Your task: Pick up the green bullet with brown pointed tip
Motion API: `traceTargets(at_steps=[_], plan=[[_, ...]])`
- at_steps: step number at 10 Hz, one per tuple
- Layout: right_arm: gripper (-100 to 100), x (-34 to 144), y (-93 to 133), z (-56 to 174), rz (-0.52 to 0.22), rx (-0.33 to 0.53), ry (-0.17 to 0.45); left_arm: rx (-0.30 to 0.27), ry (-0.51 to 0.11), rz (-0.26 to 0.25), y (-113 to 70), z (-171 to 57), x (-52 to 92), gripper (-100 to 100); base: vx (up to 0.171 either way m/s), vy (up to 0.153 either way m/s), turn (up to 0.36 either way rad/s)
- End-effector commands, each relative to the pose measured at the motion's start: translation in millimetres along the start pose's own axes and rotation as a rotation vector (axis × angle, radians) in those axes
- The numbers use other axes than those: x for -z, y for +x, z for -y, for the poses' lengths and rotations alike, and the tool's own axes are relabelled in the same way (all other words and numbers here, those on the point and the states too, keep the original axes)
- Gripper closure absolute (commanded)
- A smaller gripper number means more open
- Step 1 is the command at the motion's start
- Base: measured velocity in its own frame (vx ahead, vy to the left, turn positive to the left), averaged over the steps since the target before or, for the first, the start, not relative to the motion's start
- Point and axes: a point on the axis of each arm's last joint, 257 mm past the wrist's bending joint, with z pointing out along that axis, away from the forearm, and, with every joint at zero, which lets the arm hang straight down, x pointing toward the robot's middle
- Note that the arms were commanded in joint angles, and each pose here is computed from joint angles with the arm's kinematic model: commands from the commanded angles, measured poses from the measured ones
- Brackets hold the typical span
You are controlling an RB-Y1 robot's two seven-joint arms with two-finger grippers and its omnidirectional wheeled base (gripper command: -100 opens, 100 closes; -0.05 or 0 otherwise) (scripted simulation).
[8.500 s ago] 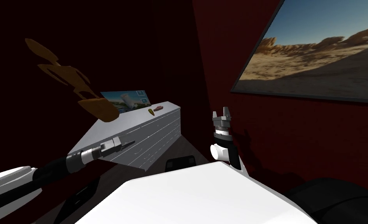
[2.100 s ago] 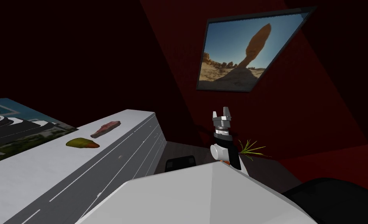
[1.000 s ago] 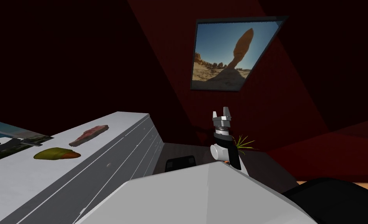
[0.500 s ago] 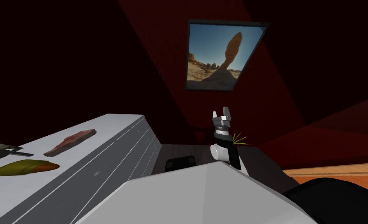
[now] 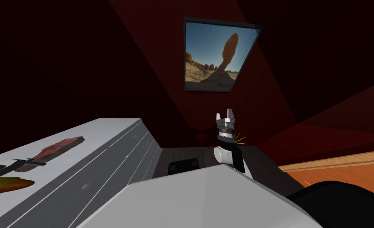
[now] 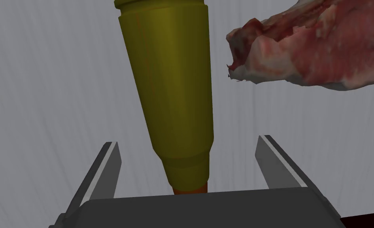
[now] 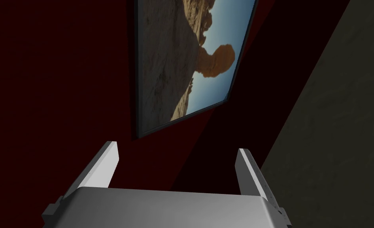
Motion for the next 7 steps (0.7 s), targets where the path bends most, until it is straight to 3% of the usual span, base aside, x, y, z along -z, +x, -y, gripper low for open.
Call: traceTargets(at_steps=[1,5,6,7], plan=[[0,0.0,0,0,0.000,0.000,0.000,0.000,0.000,0.000,0.0,0,0.0,100,0.000,0.000,0.000],[0,0.0,0,0,0.000,0.000,0.000,0.002,0.000,-0.001,0.3,0,0.4,100,0.000,0.000,0.003],[0,0.0,0,0,0.000,0.000,0.000,0.002,0.000,-0.001,0.3,0,0.4,0,0.000,0.000,0.000],[0,0.0,0,0,0.000,0.000,0.000,-0.001,-0.053,-0.043,8.9,-20,21.9,100,-0.011,0.041,0.241]])
